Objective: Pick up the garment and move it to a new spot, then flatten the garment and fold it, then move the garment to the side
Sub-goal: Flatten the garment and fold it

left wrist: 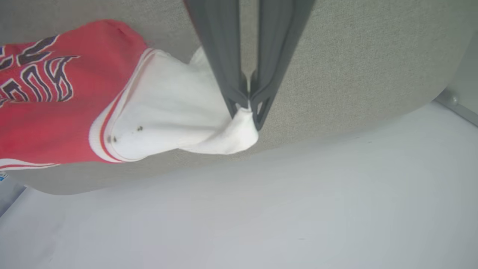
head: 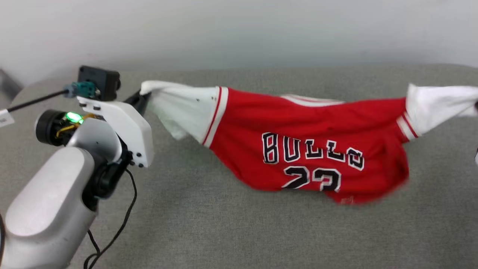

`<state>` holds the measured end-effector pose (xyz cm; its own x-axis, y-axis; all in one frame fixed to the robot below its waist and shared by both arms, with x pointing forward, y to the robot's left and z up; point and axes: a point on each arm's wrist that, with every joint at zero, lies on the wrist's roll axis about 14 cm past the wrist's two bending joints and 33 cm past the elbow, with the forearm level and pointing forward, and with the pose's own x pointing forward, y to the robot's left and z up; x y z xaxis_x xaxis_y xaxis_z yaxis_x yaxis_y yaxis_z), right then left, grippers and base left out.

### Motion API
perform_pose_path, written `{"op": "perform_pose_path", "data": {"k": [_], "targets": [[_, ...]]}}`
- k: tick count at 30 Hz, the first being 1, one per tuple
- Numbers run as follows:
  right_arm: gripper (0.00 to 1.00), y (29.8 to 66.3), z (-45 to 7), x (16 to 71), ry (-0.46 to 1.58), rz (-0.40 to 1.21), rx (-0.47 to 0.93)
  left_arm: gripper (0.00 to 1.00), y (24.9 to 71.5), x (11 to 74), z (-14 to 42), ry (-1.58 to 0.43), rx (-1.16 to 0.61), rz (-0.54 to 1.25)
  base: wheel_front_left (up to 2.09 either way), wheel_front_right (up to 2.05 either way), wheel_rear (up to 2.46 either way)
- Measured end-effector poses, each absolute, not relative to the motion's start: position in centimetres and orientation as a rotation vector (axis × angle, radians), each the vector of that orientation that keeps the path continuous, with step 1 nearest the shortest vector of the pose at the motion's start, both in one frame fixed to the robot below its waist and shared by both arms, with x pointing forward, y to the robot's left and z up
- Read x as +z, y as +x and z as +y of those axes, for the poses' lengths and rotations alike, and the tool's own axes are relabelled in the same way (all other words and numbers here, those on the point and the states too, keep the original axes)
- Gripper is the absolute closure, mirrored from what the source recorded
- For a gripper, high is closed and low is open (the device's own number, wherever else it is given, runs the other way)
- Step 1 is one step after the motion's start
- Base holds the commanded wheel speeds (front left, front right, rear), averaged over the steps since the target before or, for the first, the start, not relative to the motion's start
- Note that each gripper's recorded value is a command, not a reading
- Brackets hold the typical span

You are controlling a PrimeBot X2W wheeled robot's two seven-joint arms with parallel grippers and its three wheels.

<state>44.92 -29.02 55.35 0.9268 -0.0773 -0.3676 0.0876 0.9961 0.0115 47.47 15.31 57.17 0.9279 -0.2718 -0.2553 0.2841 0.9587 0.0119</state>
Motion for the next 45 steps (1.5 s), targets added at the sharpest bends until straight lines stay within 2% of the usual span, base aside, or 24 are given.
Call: {"op": "perform_pose_path", "data": {"k": [5, 11, 20, 26, 31, 39, 45], "targets": [[1.00, 45.0, -28.7, 59.8, -0.008, 0.258, -0.067, 1.00, 47.9, 61.2, 15.9, 0.040, -0.260, 0.162, 0.00, 0.00, 0.00], [1.00, 46.7, -28.5, 62.4, -0.038, 0.232, -0.046, 1.00, 50.4, 65.6, 16.7, 0.002, -0.222, 0.063, 0.00, 0.00, 0.00], [1.00, 52.7, -28.1, 65.8, -0.077, 0.174, -0.027, 1.00, 56.9, 70.2, 18.9, 0.045, -0.130, -0.053, 0.00, 0.00, 0.00], [1.00, 57.7, -27.9, 70.1, -0.118, 0.024, -0.033, 1.00, 61.7, 74.3, 19.8, 0.067, -0.081, -0.218, 0.00, 0.00, 0.00], [1.00, 61.6, -27.4, 72.0, -0.137, -0.098, -0.034, 1.00, 65.5, 75.0, 20.5, 0.072, -0.052, -0.305, 0.00, 0.00, 0.00], [1.00, 65.8, -27.0, 75.1, -0.198, -0.283, -0.038, 1.00, 69.8, 75.9, 21.0, 0.019, -0.026, -0.414, 0.00, 0.00, 0.00], [1.00, 69.0, -26.2, 71.8, -0.248, -0.254, -0.004, 1.00, 73.0, 71.4, 20.7, -0.025, -0.025, -0.373, 0.00, 0.00, 0.00]]}}
